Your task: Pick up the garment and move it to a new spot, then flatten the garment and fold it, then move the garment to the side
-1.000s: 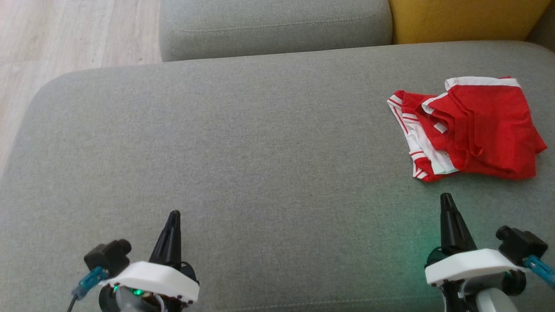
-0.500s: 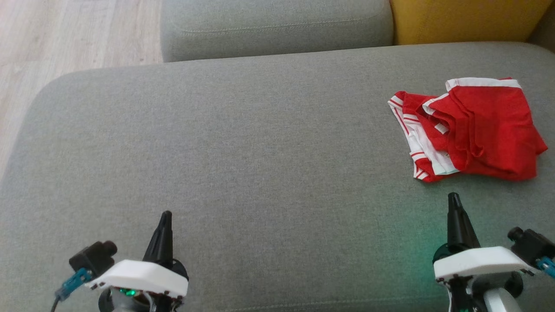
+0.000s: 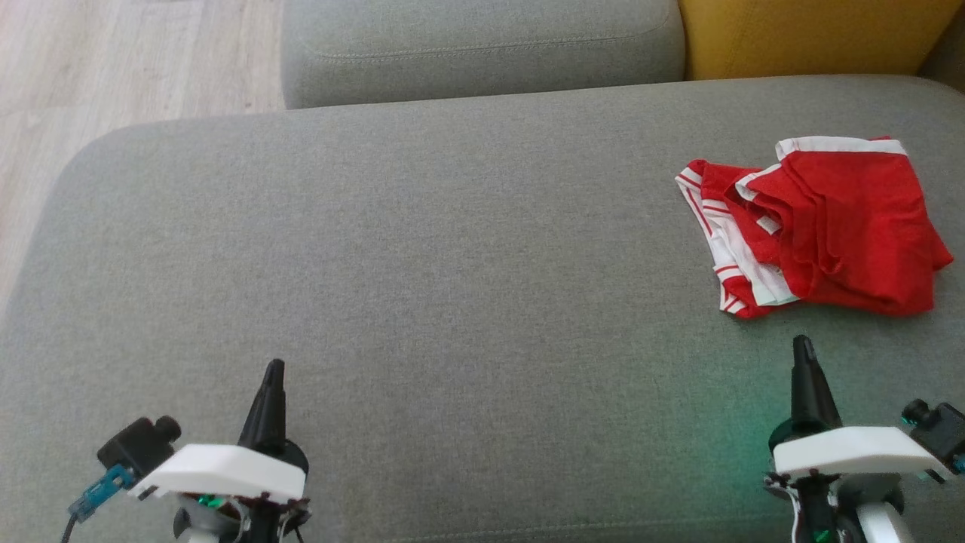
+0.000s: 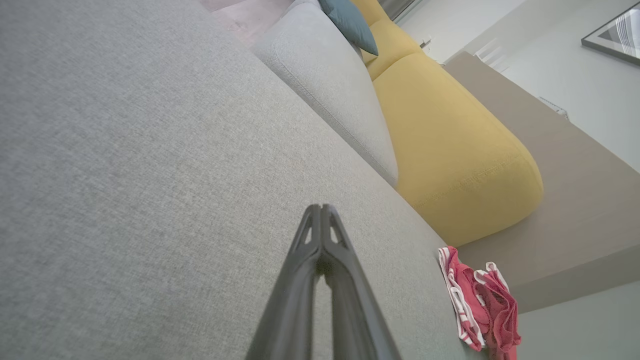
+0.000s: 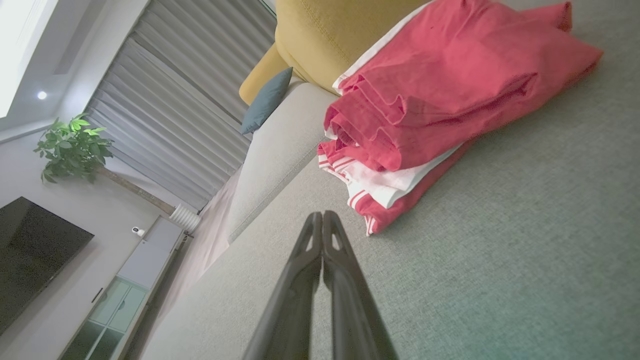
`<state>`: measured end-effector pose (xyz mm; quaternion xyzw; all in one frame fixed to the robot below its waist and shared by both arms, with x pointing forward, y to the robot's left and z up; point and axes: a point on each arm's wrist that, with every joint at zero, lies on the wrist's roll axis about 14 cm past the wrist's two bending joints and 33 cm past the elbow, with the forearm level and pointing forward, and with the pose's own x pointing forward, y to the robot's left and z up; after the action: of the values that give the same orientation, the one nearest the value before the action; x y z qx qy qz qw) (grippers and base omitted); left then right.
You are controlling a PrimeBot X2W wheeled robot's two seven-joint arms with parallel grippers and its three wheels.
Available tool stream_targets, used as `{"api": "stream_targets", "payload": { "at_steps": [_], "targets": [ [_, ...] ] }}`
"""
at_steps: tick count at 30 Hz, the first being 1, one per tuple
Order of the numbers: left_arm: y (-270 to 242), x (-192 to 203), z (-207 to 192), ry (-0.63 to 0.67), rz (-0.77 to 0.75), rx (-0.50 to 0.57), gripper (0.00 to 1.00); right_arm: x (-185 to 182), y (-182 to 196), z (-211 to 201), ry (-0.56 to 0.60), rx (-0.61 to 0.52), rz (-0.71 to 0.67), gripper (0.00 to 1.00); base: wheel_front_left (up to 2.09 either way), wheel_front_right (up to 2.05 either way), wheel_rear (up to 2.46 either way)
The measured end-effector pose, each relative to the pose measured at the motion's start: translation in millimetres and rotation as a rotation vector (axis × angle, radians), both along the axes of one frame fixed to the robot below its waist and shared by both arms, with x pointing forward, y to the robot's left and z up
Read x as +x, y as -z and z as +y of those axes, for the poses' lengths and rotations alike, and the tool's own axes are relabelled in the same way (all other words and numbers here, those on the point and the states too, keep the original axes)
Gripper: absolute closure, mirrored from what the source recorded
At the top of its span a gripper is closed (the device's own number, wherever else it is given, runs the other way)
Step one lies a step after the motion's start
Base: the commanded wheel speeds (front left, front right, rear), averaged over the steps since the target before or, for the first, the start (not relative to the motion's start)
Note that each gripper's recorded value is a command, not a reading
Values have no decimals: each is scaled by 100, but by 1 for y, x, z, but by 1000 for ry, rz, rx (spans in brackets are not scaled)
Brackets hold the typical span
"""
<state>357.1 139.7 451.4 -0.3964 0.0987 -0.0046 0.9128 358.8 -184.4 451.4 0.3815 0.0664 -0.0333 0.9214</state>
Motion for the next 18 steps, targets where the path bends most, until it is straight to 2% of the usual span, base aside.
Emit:
{"api": "stream_targets", "payload": {
  "at_steps": [18],
  "targets": [
    [0, 3, 11, -48, 30, -188, 100, 6, -7, -7, 48, 200, -11, 100, 0, 0, 0]
  ]
}}
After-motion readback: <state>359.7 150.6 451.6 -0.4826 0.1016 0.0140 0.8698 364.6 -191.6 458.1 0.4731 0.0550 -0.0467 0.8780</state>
